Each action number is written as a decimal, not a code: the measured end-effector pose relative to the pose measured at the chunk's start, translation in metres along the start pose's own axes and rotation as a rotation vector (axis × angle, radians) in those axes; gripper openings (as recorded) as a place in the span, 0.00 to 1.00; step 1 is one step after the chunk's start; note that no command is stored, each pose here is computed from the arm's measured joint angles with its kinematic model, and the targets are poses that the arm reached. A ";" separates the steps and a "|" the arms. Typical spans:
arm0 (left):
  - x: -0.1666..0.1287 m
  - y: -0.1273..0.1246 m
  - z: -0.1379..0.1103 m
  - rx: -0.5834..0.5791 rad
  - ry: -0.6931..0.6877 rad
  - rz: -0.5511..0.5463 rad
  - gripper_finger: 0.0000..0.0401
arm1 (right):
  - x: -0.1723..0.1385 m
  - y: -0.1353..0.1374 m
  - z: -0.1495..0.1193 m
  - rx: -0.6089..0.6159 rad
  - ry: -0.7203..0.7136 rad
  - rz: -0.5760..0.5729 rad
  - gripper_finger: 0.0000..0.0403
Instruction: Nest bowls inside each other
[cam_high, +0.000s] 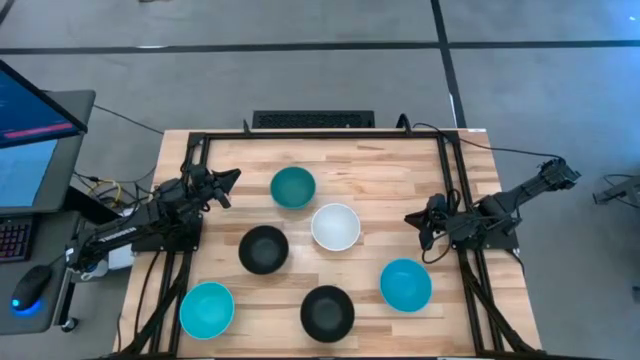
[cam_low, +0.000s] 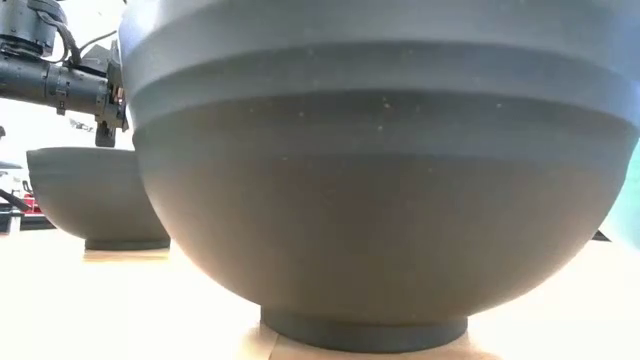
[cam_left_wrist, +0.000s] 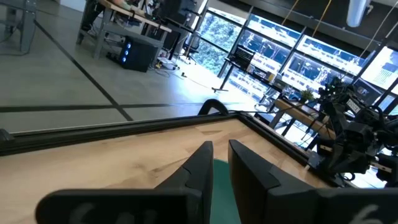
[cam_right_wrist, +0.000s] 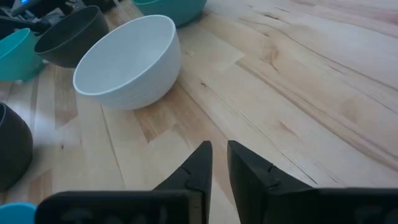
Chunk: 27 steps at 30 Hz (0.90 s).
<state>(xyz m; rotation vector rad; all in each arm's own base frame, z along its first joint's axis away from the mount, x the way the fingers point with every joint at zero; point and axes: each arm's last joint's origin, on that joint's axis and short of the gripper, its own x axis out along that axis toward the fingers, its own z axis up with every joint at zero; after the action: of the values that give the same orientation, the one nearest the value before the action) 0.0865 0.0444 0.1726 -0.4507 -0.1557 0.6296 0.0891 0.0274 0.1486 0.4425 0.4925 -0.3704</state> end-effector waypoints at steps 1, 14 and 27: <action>0.000 0.000 0.000 0.000 0.000 0.000 0.10 | 0.000 0.000 0.000 0.000 0.000 0.000 0.18; 0.000 0.000 0.000 0.000 0.000 0.000 0.10 | 0.000 0.000 0.000 0.000 0.000 0.000 0.18; 0.000 0.001 0.001 -0.025 -0.021 0.033 0.10 | 0.000 0.000 0.000 0.002 -0.003 0.001 0.18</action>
<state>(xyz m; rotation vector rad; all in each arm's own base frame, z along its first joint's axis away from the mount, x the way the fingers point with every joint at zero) 0.0858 0.0453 0.1729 -0.4716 -0.1764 0.6660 0.0893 0.0275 0.1488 0.4441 0.4893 -0.3703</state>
